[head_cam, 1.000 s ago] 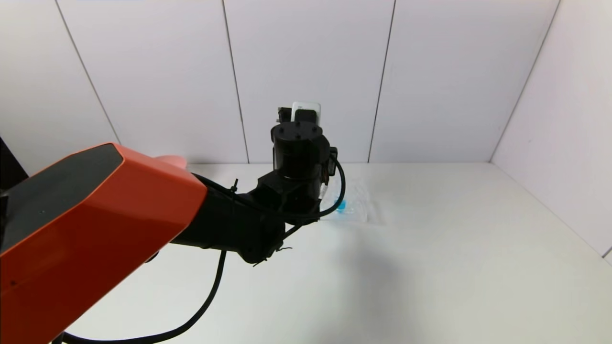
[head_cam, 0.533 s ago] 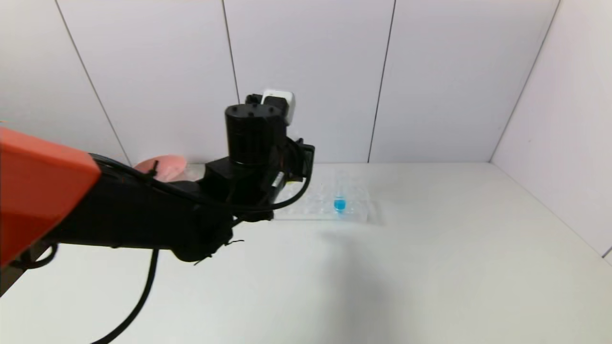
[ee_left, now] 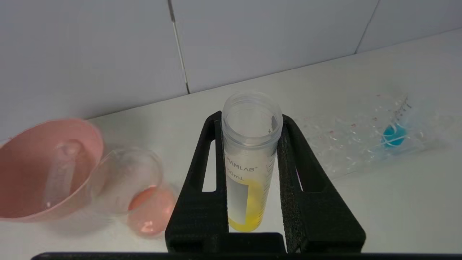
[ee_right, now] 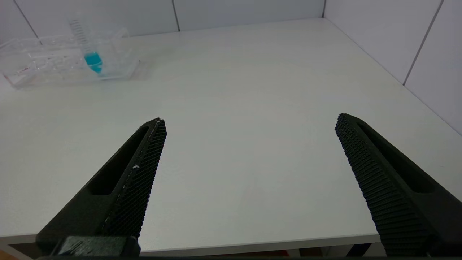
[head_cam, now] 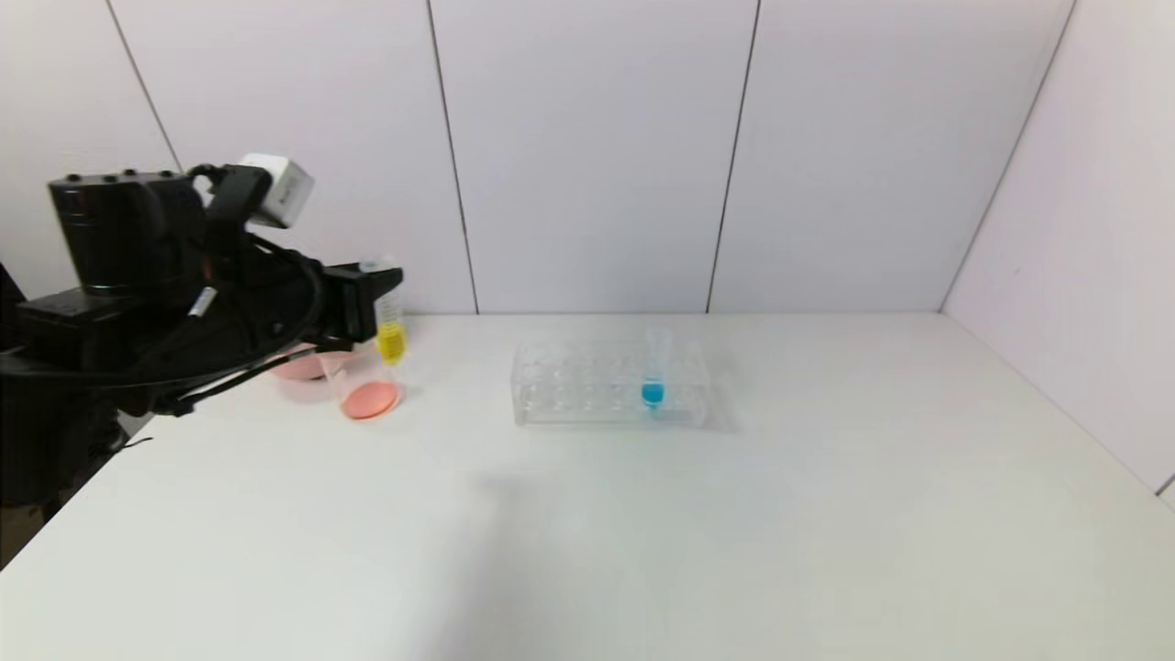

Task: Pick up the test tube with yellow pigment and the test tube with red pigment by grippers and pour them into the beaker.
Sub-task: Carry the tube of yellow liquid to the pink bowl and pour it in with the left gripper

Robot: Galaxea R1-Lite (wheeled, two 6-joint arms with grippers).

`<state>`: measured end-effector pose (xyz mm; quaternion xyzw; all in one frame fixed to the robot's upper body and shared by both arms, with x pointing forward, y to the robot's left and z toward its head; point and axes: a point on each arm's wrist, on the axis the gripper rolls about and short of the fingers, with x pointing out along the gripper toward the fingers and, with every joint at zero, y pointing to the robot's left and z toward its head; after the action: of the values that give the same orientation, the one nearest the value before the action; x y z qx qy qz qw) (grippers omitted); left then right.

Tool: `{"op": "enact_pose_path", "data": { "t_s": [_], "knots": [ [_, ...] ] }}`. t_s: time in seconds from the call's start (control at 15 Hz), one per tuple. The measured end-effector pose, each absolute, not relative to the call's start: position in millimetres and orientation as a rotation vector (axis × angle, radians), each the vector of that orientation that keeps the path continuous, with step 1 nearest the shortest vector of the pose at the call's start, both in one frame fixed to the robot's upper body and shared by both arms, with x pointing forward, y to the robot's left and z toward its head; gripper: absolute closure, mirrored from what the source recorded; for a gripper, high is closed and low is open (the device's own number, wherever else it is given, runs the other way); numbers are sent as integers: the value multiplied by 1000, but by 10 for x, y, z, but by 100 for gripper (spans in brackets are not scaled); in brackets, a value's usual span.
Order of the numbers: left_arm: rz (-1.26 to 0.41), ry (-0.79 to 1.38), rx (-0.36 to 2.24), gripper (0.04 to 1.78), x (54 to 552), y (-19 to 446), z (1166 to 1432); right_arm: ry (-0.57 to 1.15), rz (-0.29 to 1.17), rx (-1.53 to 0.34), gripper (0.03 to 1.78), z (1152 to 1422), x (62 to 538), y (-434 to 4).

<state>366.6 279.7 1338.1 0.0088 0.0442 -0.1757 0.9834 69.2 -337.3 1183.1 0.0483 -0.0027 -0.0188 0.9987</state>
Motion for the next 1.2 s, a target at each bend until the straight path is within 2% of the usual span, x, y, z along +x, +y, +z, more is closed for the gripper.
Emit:
{"op": "enact_pose_path", "data": {
  "t_s": [0.27, 0.53, 0.67, 1.0, 1.2],
  "knots": [
    [-370, 127, 12, 140, 3521, 3501, 13340, -5, -38, 97, 10, 11831, 692, -3373],
    [-426, 200, 107, 140, 3464, 3871, 13244, -6, -38, 98, 10, 11831, 692, -3374],
    [-433, 245, 173, 140, 3518, 3940, 13244, -5, -38, 98, 10, 11831, 692, -3374],
    [-444, 328, 270, 140, 3822, 3952, 13492, -5, -38, 98, 10, 11831, 692, -3374],
    [-429, 442, 334, 140, 4039, 3902, 13530, -5, -38, 98, 10, 11831, 692, -3374]
  ]
}}
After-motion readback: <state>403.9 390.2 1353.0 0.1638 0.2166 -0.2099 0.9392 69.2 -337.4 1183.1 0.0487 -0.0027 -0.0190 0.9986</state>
